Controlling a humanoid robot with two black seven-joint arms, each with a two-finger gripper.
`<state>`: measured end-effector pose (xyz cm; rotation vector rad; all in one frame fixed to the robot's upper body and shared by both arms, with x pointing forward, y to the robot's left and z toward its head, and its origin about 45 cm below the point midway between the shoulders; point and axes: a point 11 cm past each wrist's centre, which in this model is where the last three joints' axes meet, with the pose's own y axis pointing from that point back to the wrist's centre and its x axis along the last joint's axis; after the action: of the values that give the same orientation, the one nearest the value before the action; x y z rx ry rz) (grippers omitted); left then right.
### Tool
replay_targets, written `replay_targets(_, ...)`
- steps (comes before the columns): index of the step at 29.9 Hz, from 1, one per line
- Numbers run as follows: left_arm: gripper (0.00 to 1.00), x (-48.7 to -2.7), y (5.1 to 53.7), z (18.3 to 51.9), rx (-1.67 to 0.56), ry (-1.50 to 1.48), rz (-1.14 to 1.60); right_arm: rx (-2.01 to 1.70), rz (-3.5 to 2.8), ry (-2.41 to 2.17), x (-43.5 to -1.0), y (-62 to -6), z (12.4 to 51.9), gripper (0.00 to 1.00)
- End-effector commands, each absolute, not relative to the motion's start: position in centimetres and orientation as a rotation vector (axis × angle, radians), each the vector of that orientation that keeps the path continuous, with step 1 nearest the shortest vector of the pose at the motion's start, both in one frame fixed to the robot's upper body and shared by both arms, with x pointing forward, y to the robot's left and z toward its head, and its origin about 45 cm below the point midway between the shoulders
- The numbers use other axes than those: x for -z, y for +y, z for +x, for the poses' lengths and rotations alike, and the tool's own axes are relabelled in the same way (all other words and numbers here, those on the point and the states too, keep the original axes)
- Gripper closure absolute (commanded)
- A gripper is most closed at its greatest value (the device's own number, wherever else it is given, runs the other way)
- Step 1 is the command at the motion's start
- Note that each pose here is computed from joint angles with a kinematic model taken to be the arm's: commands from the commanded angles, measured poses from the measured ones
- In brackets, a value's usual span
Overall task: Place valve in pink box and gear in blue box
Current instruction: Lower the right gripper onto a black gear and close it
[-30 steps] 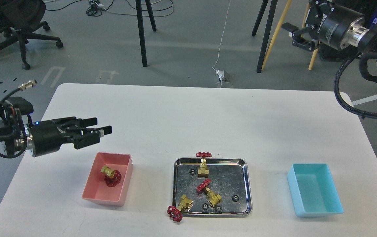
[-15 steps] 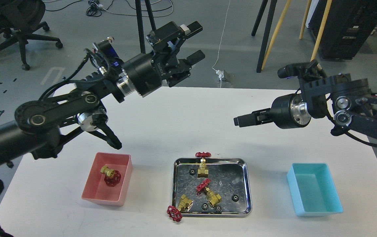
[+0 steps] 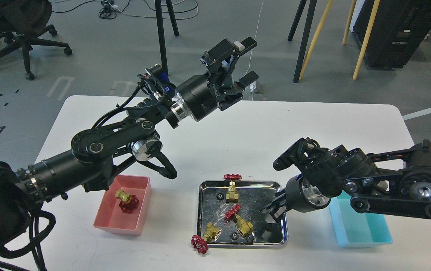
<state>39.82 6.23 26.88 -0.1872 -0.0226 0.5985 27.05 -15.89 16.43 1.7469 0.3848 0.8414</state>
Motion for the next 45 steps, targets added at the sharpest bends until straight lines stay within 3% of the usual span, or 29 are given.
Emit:
replay_targets(1, 0.01, -27.0, 6.2, 39.9, -0.600, -0.024, -0.191, -0.853, 1.736, 0.471, -15.1, -14.8, 25.6, 0.44)
replay_targets(8, 0.01, -26.9, 6.3, 39.9, -0.600, -0.024, -0.187, -0.879, 1.700, 0.489, -14.5, -14.4, 25.9, 0.50)
replay_targets(14, 0.01, -26.9, 6.3, 39.9, -0.600, -0.024, -0.187, -0.892, 1.666, 0.481, -13.7, -14.6, 26.6, 0.64)
replay_targets(45, 0.01, -27.0, 6.4, 39.9, -0.603, -0.023, -0.191, -0.840, 1.640, 0.499, -11.1, -15.4, 26.1, 0.58)
